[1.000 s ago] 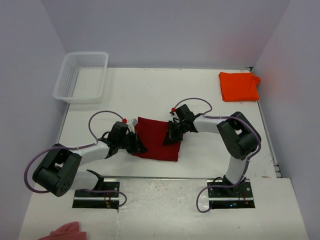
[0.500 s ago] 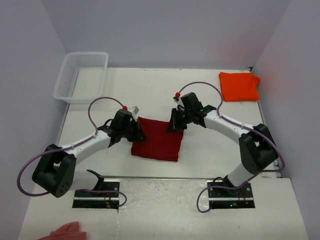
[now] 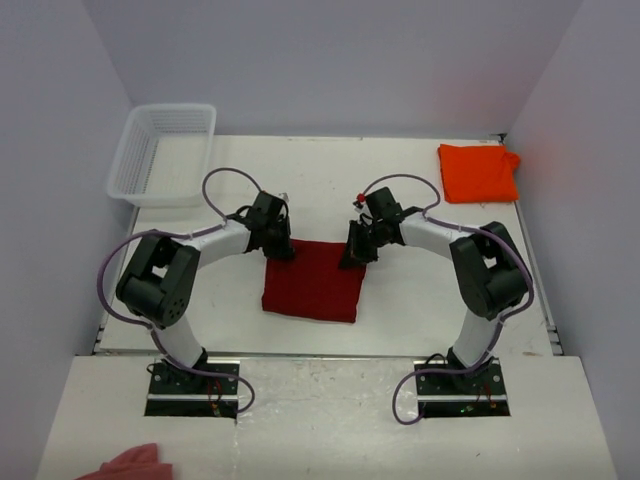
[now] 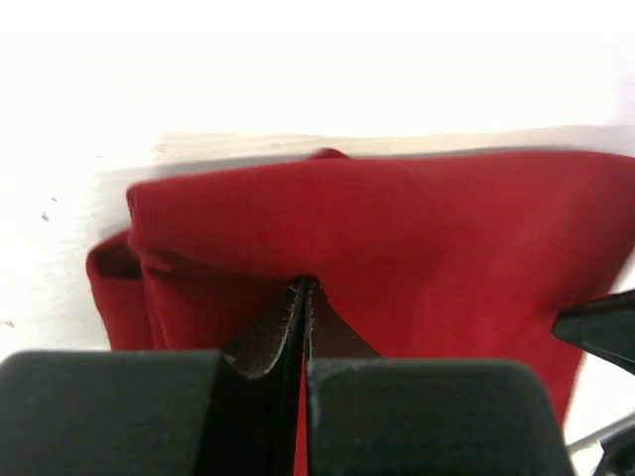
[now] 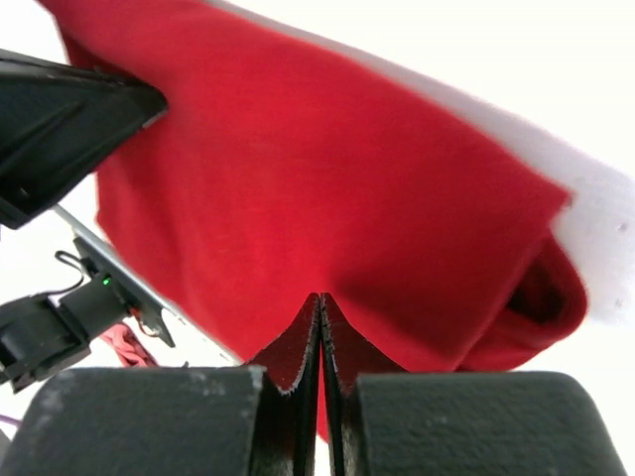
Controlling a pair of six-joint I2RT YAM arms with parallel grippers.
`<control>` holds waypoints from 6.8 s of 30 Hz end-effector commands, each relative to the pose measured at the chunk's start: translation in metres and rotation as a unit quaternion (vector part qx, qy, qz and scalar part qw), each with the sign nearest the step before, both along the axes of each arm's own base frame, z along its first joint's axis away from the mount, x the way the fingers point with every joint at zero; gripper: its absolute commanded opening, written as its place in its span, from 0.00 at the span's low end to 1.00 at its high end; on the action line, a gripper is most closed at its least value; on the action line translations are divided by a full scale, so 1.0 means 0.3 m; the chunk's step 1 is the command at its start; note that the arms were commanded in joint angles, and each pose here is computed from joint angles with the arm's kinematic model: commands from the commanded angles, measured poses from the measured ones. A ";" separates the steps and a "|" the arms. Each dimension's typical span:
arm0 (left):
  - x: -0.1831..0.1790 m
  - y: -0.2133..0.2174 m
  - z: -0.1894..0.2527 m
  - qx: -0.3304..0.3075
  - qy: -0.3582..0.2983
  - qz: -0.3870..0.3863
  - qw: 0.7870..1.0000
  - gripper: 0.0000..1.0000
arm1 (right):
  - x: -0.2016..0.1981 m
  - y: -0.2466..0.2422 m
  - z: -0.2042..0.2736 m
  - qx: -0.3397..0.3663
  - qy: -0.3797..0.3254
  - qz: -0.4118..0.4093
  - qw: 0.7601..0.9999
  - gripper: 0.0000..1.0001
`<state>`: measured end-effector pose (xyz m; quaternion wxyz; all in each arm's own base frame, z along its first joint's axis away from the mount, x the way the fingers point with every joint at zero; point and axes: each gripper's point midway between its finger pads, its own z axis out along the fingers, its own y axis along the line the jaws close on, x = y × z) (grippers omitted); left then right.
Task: Fold and stack the t-shirts
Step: Smooth out wrinkles on the folded tshirt, then put the neatly folded tshirt into the corner of the board with the right arm
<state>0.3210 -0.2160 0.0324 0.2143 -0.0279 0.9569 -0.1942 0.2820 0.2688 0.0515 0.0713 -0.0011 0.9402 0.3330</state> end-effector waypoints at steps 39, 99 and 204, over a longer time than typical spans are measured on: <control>-0.288 0.177 0.038 -0.025 -0.016 0.022 0.999 0.00 | -0.055 -0.067 -0.064 0.002 0.015 -0.032 0.999 0.00; -0.279 0.055 0.044 -0.022 -0.024 -0.014 0.999 0.00 | -0.207 -0.141 -0.043 0.013 -0.064 -0.050 0.997 0.79; -0.346 0.078 0.019 -0.002 -0.051 -0.054 0.997 0.01 | 0.746 -0.747 0.399 -0.606 -0.263 -0.130 0.739 0.00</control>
